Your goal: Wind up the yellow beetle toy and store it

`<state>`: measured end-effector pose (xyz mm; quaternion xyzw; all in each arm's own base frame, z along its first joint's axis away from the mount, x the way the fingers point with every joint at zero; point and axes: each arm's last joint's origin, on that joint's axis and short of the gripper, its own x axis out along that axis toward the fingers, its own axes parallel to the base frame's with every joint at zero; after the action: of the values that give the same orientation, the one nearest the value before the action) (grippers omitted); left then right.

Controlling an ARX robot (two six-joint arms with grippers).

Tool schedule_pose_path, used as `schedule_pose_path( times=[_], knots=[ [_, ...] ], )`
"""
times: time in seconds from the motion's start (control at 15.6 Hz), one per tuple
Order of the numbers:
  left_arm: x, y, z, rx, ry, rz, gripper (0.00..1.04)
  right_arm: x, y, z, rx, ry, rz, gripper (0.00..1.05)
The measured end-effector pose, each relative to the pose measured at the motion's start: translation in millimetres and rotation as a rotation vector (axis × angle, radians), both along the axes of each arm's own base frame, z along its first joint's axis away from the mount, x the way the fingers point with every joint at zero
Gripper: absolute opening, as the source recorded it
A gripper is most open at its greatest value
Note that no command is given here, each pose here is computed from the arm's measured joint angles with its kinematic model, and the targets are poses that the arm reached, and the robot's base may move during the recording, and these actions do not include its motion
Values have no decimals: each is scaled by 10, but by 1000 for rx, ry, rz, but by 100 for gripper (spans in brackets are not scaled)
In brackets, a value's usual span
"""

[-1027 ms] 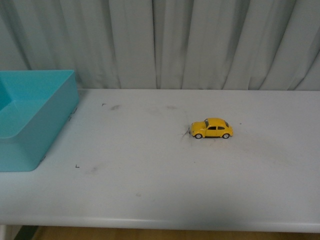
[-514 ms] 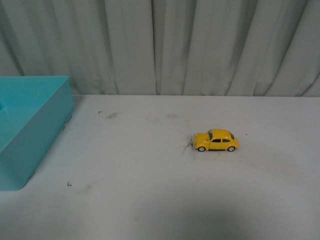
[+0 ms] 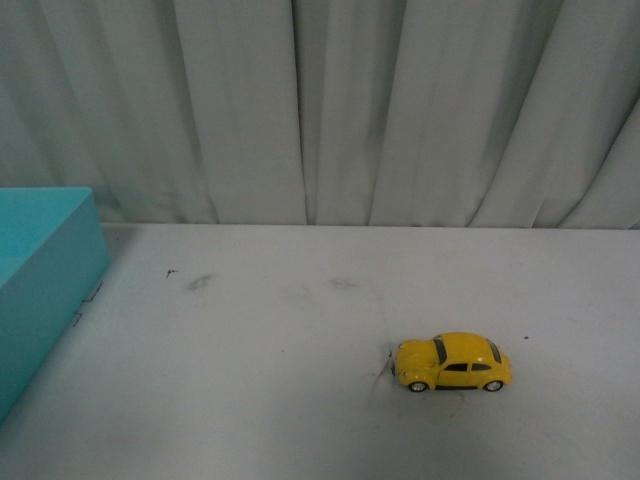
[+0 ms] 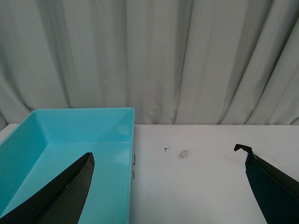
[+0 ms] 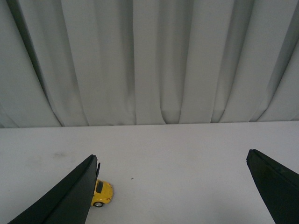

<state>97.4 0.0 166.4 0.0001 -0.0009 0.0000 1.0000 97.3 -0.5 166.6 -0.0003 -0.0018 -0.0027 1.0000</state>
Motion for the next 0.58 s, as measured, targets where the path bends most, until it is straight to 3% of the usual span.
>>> schedule_pose_path(
  times=[0.58],
  knots=[
    [0,0,0,0,0,0,98,0,0,1,0,-1,0,98]
  ],
)
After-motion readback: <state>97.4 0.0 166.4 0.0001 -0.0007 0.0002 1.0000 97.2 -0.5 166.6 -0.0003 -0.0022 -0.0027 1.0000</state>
